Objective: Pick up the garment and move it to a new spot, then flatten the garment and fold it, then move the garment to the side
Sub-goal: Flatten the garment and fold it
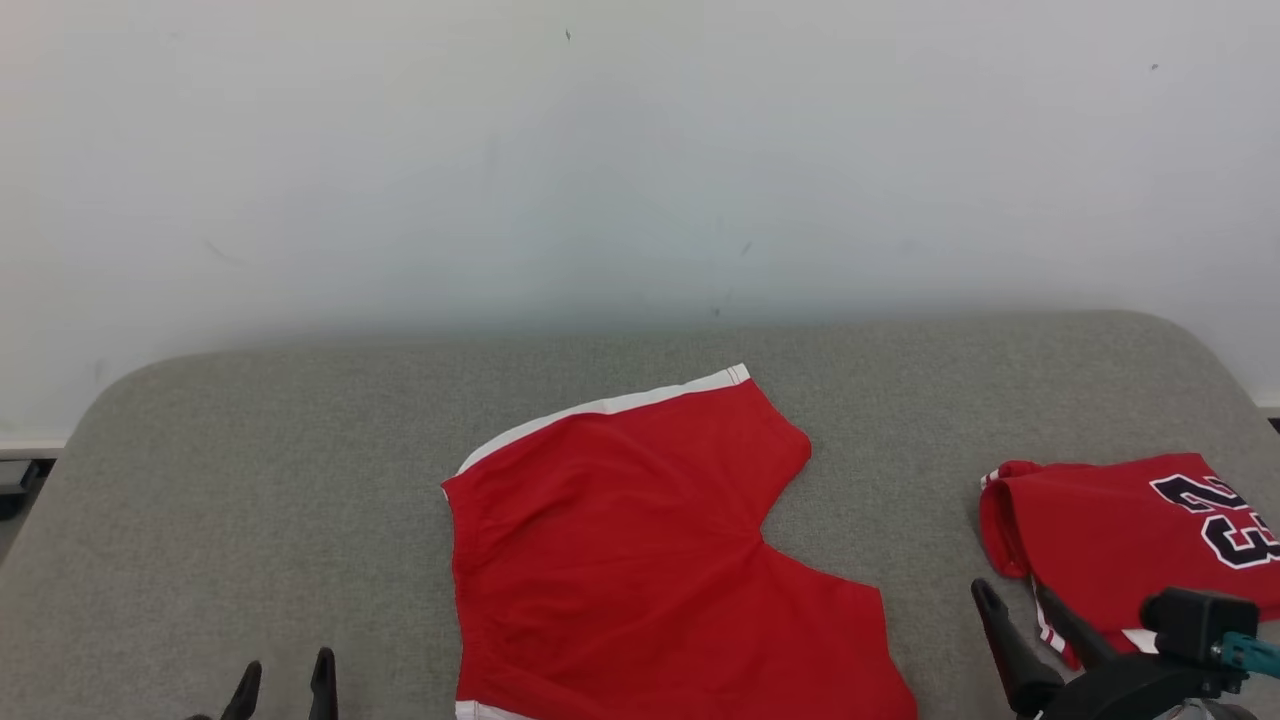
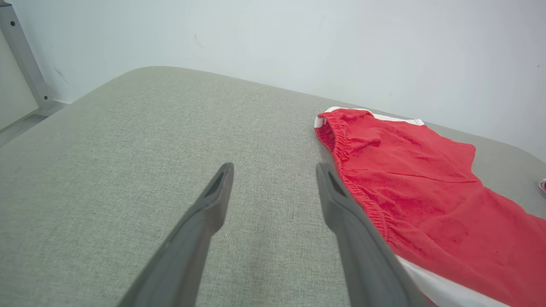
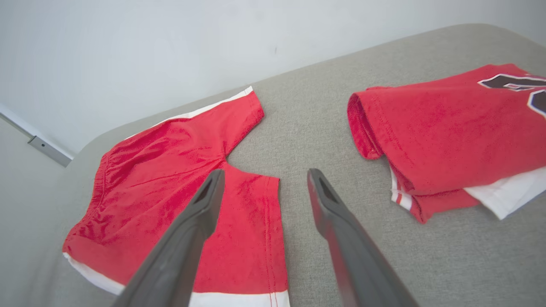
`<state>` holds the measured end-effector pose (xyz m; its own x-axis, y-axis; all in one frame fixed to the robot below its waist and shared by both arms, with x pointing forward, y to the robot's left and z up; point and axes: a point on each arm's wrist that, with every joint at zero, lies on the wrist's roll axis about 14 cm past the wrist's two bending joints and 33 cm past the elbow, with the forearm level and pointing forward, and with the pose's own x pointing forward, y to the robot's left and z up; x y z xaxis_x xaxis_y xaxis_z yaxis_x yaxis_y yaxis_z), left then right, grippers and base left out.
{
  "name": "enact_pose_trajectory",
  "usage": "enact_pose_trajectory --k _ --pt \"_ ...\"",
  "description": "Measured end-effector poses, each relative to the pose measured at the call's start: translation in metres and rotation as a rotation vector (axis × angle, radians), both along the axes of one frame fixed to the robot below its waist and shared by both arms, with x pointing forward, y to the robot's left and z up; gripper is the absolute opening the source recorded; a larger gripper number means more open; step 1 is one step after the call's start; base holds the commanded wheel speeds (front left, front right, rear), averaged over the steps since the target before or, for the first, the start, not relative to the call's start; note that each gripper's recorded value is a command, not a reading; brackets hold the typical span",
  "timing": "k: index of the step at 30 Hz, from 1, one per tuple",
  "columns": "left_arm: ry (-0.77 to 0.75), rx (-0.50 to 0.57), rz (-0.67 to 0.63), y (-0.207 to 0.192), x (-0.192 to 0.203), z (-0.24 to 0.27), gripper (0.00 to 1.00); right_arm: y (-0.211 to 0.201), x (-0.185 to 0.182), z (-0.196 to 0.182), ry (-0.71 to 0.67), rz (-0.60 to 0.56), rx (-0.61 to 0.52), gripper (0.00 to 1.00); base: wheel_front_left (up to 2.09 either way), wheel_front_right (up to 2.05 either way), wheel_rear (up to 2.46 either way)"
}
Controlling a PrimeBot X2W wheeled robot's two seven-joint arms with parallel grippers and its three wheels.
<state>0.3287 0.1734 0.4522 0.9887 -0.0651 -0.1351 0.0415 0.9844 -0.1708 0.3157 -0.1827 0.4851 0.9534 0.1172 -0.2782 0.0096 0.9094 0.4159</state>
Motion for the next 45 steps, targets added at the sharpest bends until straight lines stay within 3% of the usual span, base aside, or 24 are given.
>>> enact_pose_trajectory --k 6,12,14,19,27,45 --pt "-0.158 0.002 0.002 -0.003 0.002 0.047 1.0 -0.009 0.009 0.043 -0.207 -0.078 -0.053 1.0 0.0 0.0 0.0" --pt "-0.283 0.014 -0.017 -0.01 -0.001 0.085 1.0 0.0 0.013 0.068 -0.328 -0.068 -0.094 1.0 0.0 0.0 0.0" --pt "-0.286 0.017 -0.013 -0.01 -0.006 0.086 1.0 0.006 0.012 0.068 -0.343 -0.03 -0.168 1.0 0.0 0.0 0.0" --pt "-0.24 0.017 -0.017 -0.012 -0.014 0.076 1.0 -0.01 0.01 0.083 -0.406 -0.089 -0.187 1.0 0.0 0.0 0.0" --pt "-0.09 0.028 -0.013 -0.008 -0.024 0.042 1.0 -0.024 0.0 0.06 -0.347 -0.126 -0.198 1.0 0.0 0.0 0.0" --pt "-0.04 0.024 -0.05 -0.021 -0.016 0.042 1.0 -0.023 0.005 0.046 -0.314 -0.119 -0.206 1.0 0.0 0.0 0.0"
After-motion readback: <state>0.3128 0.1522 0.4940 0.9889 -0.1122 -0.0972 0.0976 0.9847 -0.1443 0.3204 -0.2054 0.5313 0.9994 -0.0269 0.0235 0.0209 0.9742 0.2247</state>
